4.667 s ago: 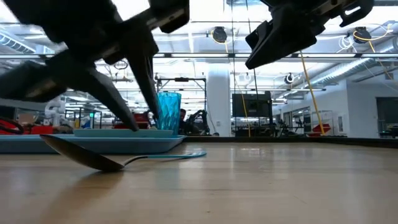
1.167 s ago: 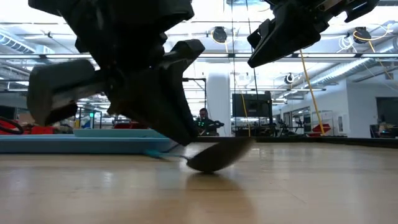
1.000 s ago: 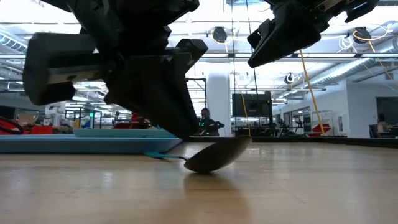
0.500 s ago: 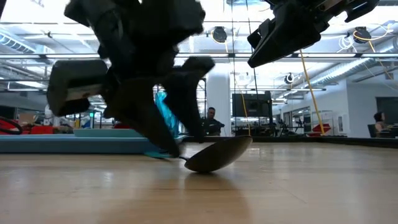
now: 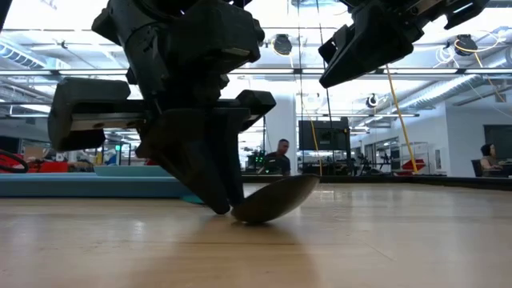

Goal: Pick and place plate/cup/fork/spoon on tray
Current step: Put the blue spoon on the blue tray to the bottom of the blue fork

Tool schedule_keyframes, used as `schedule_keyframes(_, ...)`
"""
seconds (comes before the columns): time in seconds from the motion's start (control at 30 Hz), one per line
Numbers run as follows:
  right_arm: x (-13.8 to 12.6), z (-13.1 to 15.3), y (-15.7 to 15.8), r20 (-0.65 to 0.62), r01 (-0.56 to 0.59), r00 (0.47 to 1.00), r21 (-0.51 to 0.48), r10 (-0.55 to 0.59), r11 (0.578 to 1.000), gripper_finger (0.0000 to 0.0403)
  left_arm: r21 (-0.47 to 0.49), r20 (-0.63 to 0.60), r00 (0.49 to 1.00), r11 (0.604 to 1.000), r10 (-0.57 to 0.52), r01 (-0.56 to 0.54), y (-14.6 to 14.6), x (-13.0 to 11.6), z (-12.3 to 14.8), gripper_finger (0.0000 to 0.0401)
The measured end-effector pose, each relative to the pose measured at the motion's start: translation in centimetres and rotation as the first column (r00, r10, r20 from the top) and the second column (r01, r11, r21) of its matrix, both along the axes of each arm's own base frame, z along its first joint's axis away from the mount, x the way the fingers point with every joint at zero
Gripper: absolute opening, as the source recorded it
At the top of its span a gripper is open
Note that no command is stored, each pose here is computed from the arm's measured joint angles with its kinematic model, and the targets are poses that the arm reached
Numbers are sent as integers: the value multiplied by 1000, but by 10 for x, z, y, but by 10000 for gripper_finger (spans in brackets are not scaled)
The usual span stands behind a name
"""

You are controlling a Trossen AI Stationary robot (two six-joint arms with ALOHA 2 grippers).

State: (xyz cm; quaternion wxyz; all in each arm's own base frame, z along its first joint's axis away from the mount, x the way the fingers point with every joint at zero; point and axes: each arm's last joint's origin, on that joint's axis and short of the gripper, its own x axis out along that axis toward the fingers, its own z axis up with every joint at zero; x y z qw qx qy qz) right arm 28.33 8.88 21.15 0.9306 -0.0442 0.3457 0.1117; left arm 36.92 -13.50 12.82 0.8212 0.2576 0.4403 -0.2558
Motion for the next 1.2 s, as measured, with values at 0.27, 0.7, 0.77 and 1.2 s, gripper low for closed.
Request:
schedule_keyframes(0.27, 0, 0, 0, 2, 0, 1000, 1, 0, 1000, 22, -34, -1, 997, 997, 72, -72, 0, 1, 0, 10)
schedule_keyframes(0.7, 0, 0, 0, -3, 0, 1000, -1, 0, 1000, 22, -75, 26, 971, 969, 237, -234, -14, -7, 18, 10)
schedule_keyframes(0.77, 0, 0, 0, -3, 0, 1000, -1, 0, 1000, 22, -90, 44, 967, 965, 252, -247, -17, -9, 28, 19)
schedule_keyframes(1.2, 0, 0, 0, -3, 0, 1000, -1, 0, 1000, 22, 25, 22, 902, 902, 431, -432, 2, -58, 96, 17)
